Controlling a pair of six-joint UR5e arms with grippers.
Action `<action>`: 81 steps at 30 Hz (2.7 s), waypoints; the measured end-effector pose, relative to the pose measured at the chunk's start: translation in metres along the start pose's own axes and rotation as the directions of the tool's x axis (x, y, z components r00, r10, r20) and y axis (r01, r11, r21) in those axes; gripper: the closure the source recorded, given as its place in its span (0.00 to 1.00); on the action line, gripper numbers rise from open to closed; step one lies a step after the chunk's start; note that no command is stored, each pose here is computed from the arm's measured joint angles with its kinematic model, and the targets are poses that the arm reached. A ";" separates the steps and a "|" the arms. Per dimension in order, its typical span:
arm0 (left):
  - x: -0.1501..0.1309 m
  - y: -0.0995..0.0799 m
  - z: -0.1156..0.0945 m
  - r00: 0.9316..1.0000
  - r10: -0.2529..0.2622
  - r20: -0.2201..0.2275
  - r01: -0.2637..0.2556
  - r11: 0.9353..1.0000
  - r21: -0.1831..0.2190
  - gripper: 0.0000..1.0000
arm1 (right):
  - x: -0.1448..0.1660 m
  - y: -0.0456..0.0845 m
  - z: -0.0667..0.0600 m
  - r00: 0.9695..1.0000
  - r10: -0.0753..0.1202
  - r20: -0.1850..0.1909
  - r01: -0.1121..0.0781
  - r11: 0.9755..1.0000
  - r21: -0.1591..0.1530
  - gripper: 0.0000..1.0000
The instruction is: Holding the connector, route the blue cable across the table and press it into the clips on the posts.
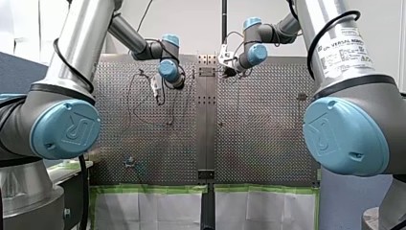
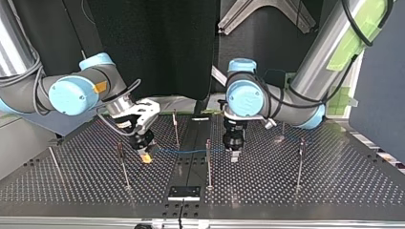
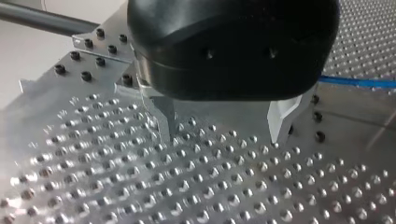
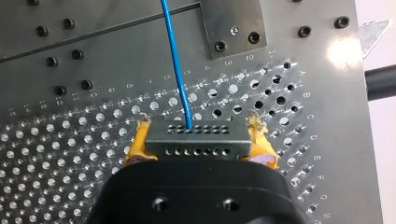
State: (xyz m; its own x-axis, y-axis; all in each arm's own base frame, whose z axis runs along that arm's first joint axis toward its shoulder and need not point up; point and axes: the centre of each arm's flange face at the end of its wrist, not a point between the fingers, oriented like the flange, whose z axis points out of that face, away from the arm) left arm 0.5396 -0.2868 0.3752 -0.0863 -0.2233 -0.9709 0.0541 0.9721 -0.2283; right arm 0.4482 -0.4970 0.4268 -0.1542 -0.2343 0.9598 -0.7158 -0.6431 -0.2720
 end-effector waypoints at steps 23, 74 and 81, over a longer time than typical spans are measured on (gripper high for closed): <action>-0.020 -0.009 -0.078 1.000 -0.012 -0.022 0.013 0.999 0.039 0.02 | -0.001 -0.003 -0.001 1.000 -0.001 0.006 0.001 1.000 0.001 1.00; -0.023 -0.120 -0.103 0.996 0.085 0.015 -0.086 0.992 0.097 0.02 | 0.011 0.016 -0.008 1.000 -0.009 -0.007 0.008 0.997 -0.075 1.00; -0.019 -0.127 -0.081 0.996 0.090 0.014 -0.091 0.993 0.081 0.02 | 0.011 0.017 -0.008 1.000 -0.009 -0.008 0.009 0.997 -0.077 1.00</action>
State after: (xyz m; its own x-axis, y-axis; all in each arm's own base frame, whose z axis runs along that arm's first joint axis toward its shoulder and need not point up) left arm 0.4535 -0.4000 0.4287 -0.0673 -0.1356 -0.9885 0.1425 0.9793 -0.1440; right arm 0.4288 -0.5051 0.4335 -0.1531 -0.2225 0.9628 -0.7674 -0.5871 -0.2577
